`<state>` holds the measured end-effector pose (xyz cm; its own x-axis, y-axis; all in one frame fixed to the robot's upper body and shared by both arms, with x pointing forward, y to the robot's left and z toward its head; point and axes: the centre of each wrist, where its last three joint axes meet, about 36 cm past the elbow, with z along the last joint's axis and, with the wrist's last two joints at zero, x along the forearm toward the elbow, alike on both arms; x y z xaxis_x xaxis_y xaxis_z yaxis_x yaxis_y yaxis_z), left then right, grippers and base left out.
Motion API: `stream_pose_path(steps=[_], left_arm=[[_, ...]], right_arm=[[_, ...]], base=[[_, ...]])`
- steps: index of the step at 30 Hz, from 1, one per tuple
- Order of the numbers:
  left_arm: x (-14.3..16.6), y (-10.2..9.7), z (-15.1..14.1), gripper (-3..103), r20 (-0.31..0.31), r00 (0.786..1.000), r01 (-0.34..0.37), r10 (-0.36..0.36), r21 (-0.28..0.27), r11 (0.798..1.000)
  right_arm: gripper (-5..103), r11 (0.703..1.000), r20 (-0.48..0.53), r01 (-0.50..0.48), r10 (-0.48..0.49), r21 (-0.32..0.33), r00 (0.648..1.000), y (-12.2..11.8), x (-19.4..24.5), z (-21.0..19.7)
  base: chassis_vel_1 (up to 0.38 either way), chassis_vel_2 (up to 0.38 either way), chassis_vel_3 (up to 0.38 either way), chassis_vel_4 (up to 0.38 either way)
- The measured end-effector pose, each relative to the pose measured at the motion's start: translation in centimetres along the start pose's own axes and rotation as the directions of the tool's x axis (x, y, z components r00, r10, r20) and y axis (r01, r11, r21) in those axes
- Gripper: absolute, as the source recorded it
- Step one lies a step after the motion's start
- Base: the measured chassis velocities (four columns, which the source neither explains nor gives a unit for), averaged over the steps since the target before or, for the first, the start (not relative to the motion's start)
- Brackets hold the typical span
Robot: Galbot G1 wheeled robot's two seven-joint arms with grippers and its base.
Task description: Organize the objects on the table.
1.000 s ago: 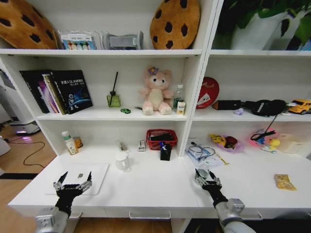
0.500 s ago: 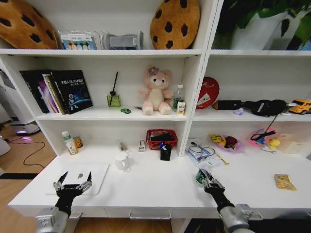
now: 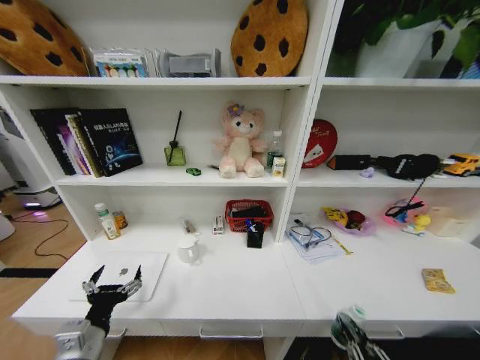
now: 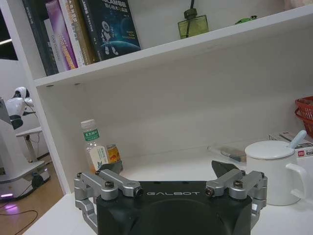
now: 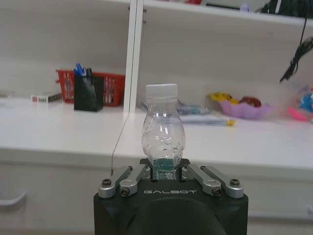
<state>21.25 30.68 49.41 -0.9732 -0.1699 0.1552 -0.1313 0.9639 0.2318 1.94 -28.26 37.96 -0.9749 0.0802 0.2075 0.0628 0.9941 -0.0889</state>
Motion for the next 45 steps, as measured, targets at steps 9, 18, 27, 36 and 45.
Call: stream_pose_path(steps=[9, 18, 27, 36, 45], left_arm=[[0.0, 0.0, 0.0, 100, 0.0, 1.0, 0.0, 0.0, 0.0, 1.0], [0.0, 0.0, 0.0, 100, 0.0, 1.0, 0.0, 0.0, 0.0, 1.0], [0.0, 0.0, 0.0, 100, 0.0, 1.0, 0.0, 0.0, 0.0, 1.0], [0.0, 0.0, 0.0, 100, 0.0, 1.0, 0.0, 0.0, 0.0, 1.0], [0.0, 0.0, 0.0, 100, 0.0, 1.0, 0.0, 0.0, 0.0, 1.0]], right_arm=[[22, 0.998, -0.24, -0.037, 0.025, -0.045, 0.97, 0.5, 5.4, 7.8], [22, 0.98, -0.438, -0.188, 0.14, -0.068, 0.888, -3.7, 2.5, 16.4], [22, 0.967, -0.493, -0.229, 0.148, -0.109, 0.857, -7.0, -7.6, 23.4], [22, 0.951, -0.489, -0.269, 0.164, -0.153, 0.857, -7.8, -18.0, 25.9], [22, 0.958, -0.415, -0.225, 0.135, -0.176, 0.9, -5.2, -26.9, 27.0]], base=[[0.0, 0.0, 0.0, 0.0], [0.0, 0.0, 0.0, 0.0], [0.0, 0.0, 0.0, 0.0], [0.0, 0.0, 0.0, 0.0], [0.0, 0.0, 0.0, 0.0]])
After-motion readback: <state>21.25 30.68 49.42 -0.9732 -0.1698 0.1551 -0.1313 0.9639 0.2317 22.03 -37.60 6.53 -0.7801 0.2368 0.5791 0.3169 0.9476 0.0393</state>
